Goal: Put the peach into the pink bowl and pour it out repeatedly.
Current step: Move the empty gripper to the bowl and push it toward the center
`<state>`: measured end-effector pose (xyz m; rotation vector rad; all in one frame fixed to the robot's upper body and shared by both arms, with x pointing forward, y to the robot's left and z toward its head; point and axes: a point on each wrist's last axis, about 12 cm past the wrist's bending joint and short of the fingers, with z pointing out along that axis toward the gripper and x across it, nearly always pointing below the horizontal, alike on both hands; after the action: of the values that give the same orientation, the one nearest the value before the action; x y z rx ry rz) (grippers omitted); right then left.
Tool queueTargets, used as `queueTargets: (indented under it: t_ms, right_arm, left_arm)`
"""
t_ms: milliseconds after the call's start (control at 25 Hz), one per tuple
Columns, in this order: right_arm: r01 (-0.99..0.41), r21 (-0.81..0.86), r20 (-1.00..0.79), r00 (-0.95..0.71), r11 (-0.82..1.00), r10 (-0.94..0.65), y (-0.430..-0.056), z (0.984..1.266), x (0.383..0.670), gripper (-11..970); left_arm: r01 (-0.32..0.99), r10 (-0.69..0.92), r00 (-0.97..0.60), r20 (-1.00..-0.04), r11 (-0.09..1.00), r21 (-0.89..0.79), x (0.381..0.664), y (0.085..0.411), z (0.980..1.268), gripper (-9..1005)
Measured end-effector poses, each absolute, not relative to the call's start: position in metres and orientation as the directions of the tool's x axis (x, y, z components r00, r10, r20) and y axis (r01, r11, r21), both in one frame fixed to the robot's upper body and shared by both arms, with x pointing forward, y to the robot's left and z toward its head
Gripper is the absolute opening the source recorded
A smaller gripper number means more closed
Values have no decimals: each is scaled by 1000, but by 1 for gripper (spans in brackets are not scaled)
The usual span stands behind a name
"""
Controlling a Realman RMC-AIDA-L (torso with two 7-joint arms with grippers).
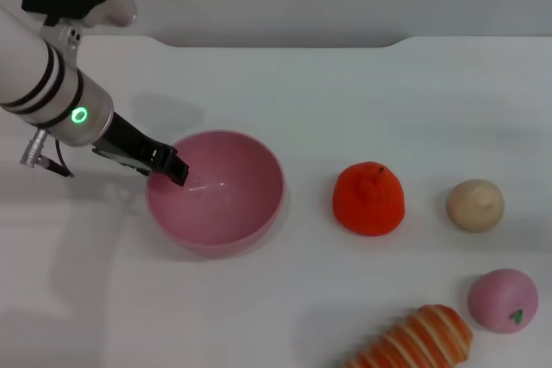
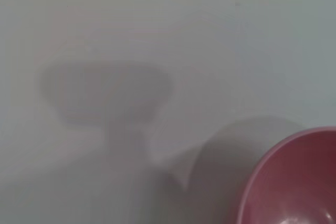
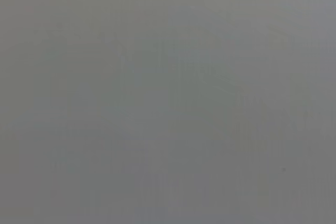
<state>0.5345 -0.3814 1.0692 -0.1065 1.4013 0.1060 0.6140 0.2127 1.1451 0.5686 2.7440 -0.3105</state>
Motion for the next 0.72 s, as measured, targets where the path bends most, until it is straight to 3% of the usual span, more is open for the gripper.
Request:
queueTargets:
  t_ms: [480, 720]
  right_arm:
    - [-137, -1, -986, 166, 991, 22, -377, 1067, 534, 655]
    - [-133, 2, -986, 167, 991, 24, -377, 1066, 532, 655]
  left_arm:
    - [401, 336, -877, -344, 906, -138, 614, 217, 1133, 475]
    - [404, 340, -875, -344, 905, -133, 614, 218, 1132, 355]
